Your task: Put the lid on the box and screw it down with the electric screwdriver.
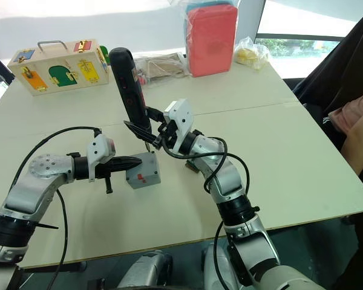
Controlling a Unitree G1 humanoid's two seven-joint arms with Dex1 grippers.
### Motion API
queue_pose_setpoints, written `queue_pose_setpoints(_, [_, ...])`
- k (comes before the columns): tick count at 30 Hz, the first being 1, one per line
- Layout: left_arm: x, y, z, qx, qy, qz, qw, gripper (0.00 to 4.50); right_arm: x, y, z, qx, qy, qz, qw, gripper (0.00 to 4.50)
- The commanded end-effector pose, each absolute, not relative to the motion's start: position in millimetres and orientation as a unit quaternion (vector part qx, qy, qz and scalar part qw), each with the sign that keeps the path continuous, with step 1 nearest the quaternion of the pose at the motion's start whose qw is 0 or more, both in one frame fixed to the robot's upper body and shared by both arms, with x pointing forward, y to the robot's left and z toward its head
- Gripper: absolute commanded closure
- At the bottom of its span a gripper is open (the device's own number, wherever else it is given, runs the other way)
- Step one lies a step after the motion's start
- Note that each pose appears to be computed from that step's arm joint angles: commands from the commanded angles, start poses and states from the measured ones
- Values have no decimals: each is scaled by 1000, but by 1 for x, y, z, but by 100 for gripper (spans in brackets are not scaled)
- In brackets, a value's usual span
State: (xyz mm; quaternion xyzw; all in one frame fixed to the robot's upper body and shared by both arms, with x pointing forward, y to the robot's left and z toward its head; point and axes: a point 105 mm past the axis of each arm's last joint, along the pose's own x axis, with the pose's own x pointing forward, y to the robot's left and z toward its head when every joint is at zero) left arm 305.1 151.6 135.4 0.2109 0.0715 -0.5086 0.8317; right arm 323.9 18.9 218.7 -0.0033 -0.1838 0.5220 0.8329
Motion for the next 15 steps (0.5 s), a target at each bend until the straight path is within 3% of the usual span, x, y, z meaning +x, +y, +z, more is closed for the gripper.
queue_pose_setpoints(1, [303,156,123,215,101,-507,829,450,319,23,233,-2,-225,520,824,259])
queue_pose_setpoints(15, [302,156,123,217,103,-509,827,450,325,23,223,-10,-221,515,828,259])
